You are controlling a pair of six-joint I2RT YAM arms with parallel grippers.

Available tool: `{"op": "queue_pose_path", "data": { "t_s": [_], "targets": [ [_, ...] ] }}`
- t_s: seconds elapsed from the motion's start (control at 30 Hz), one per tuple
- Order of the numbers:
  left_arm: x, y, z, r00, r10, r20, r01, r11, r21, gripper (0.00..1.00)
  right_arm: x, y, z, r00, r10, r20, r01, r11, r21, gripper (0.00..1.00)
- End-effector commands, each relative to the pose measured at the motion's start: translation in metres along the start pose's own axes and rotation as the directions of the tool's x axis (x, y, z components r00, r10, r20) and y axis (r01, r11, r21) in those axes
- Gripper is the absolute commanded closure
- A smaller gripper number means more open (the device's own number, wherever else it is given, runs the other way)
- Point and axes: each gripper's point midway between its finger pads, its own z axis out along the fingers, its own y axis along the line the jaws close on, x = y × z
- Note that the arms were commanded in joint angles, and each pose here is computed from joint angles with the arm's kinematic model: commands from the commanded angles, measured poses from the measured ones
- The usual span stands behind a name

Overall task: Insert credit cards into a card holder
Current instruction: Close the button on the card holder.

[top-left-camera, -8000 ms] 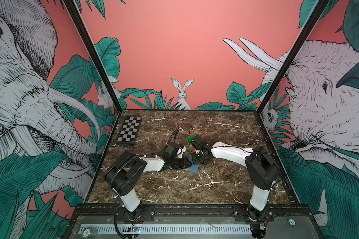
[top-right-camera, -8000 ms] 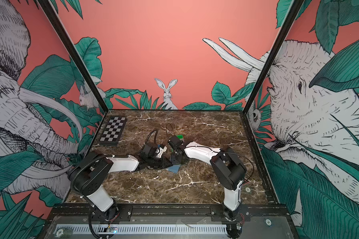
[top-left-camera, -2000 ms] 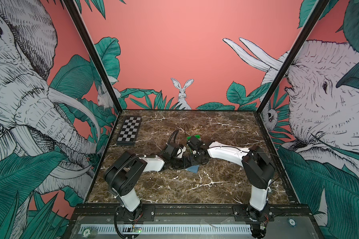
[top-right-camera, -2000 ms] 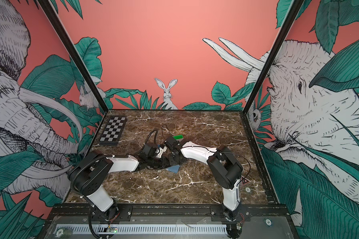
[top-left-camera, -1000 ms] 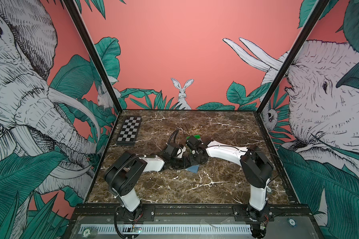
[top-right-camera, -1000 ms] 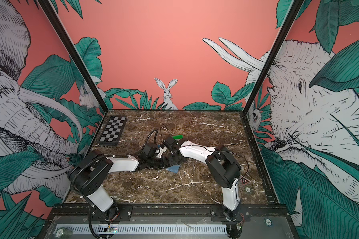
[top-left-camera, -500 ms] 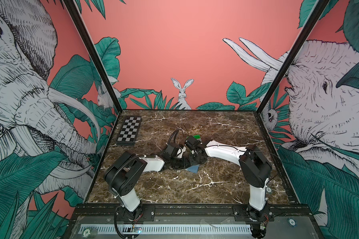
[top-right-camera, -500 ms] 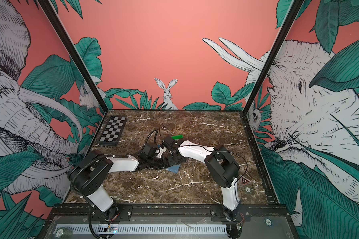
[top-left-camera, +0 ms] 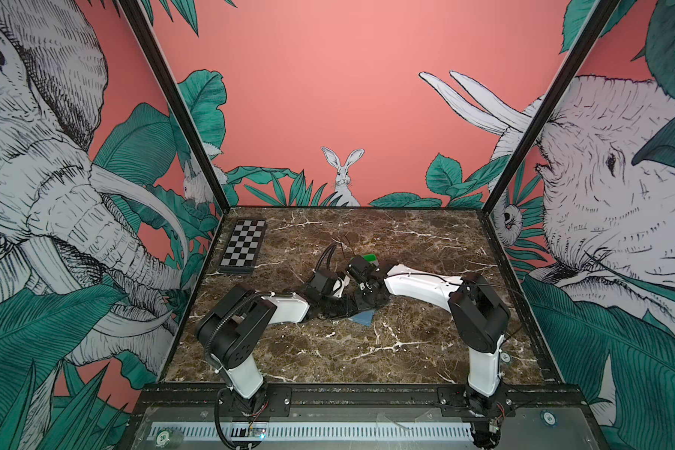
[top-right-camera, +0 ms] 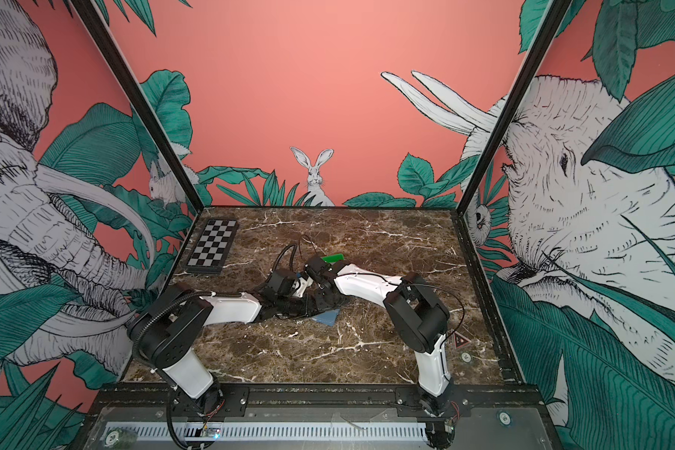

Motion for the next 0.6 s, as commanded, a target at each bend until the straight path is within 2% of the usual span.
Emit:
{"op": "queue_pose_path", "data": {
  "t_s": [0.0, 0.23, 0.57],
  "targets": [
    [0.019, 0.020, -0.001, 0.998, -0.042, -0.048, 0.038, 0.996, -0.076, 0.79, 0.058, -0.034, 0.058, 0.978, 0.011, -0.209, 0.018, 0.991, 0.136, 0.94],
    [0.019, 0.020, -0.001, 0.998, -0.042, -0.048, 0.038, 0.996, -0.078, 0.79, 0.059, -0.036, 0.057, 0.979, 0.016, -0.205, 0.013, 0.990, 0.141, 0.94],
    [0.018, 0.019, 0.000, 0.998, -0.042, -0.044, 0.039, 0.996, -0.074, 0.79, 0.005, -0.018, -0.004, 1.000, -0.019, -0.007, 0.019, 0.998, 0.052, 0.94]
  ]
}}
